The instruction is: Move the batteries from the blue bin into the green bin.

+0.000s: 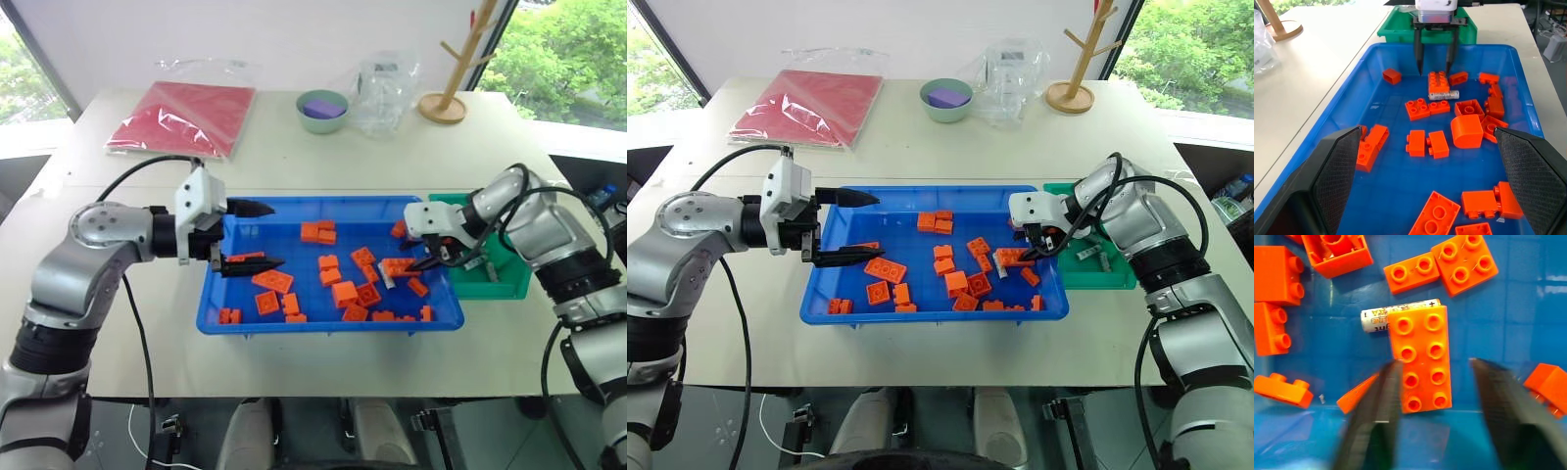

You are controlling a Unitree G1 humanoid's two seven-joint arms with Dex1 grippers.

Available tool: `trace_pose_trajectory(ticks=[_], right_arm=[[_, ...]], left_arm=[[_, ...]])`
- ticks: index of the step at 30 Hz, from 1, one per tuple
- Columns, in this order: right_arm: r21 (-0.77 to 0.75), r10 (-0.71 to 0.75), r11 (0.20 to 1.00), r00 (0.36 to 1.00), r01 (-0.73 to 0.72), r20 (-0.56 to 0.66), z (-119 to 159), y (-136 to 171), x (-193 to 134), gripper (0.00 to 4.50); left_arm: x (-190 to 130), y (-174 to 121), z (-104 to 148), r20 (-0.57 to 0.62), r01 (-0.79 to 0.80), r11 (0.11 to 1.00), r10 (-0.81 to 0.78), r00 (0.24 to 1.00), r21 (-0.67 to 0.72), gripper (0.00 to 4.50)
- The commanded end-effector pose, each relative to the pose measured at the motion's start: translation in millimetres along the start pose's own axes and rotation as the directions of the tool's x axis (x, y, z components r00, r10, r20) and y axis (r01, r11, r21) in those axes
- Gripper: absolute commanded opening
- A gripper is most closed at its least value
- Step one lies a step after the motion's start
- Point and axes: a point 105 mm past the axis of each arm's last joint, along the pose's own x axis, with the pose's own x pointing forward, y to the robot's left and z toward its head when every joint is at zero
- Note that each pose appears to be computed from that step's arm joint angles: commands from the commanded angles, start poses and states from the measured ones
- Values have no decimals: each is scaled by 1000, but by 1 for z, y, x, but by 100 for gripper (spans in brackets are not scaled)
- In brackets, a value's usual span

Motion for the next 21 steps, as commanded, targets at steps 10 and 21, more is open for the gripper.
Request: trace_pose_trajectory(ticks=[10, 21], right_arm=[[-12, -37, 999, 999, 38, 23, 14, 1, -18, 157], [-78, -57, 995, 998, 59, 34, 39, 1, -29, 356]], left_arm=[[4, 7, 11, 43, 7, 999, -9, 999, 50, 450], [7, 12, 11, 57, 10, 999, -13, 998, 50, 450]])
